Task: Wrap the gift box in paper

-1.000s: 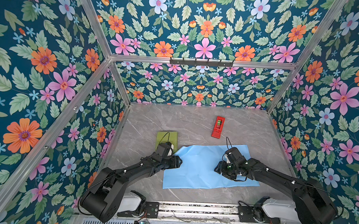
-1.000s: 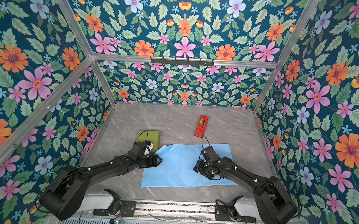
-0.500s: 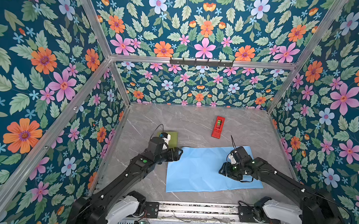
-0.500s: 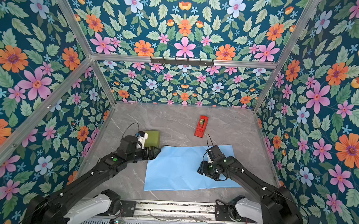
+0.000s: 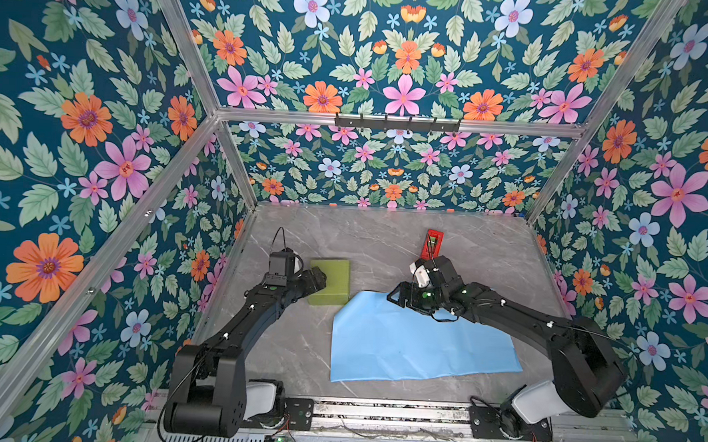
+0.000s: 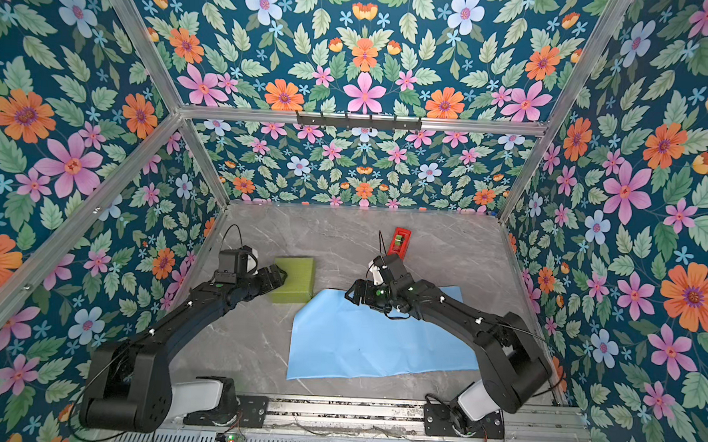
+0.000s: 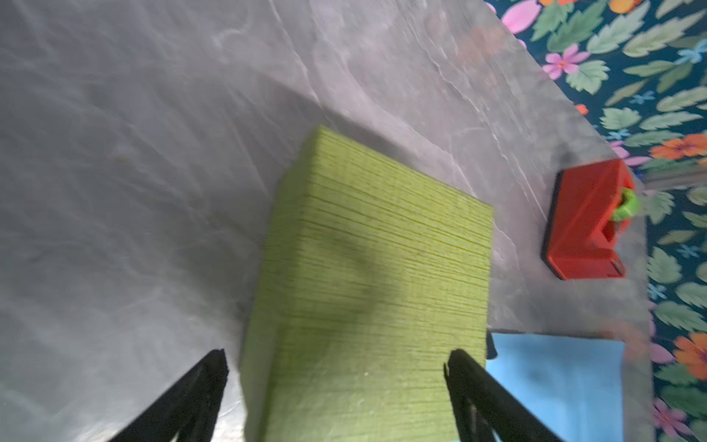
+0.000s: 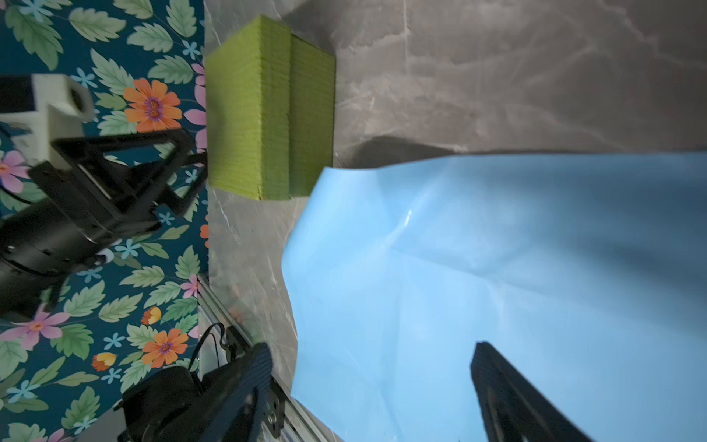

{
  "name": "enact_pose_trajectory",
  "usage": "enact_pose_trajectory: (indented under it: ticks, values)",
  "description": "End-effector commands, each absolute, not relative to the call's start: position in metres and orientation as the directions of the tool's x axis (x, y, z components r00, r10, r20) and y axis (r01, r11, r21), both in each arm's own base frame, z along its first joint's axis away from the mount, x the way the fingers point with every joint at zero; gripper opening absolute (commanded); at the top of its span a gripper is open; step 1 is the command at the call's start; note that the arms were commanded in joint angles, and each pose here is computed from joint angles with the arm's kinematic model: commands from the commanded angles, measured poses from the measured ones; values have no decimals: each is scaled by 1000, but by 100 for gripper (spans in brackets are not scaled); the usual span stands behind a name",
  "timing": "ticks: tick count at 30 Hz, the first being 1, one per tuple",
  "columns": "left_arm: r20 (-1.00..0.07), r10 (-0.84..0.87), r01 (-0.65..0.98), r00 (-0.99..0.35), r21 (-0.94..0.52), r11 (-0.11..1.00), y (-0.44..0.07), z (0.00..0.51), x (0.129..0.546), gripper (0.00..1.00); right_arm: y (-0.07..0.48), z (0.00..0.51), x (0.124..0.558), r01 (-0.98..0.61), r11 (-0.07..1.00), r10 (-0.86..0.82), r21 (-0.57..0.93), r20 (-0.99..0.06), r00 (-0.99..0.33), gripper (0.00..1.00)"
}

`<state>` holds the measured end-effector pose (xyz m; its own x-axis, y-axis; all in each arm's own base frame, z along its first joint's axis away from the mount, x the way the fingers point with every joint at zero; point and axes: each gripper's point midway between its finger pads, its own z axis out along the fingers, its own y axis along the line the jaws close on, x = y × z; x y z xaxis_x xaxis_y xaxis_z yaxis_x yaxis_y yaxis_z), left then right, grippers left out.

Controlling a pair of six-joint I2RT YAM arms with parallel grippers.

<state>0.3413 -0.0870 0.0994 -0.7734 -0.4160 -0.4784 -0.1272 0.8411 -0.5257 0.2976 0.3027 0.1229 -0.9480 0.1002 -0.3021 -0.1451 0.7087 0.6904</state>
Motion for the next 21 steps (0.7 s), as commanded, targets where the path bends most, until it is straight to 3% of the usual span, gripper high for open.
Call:
enact_pose_trajectory:
  ticks: [1,5,10,15,21]
  values:
    - [-478,-416,-44,-773,-614,788,-115,111,352,90,327,132,321,-174,665,104,726,-321,-941,84]
    - [-460,-434,-81,-775,-609,789,-119,99,360,89,373,122,351,-164,620,68,767,-261,-963,81]
    - [-450,-441,-73,-776,-631,772,-134,91,372,87,405,116,382,-181,592,60,785,-267,-962,74]
    - [-450,-360,9,-817,-635,772,-170,87,391,85,399,107,403,-158,618,83,770,-263,-961,68]
    - [-457,-260,129,-851,-660,740,-233,96,397,83,353,112,407,-118,637,141,761,-265,-954,61]
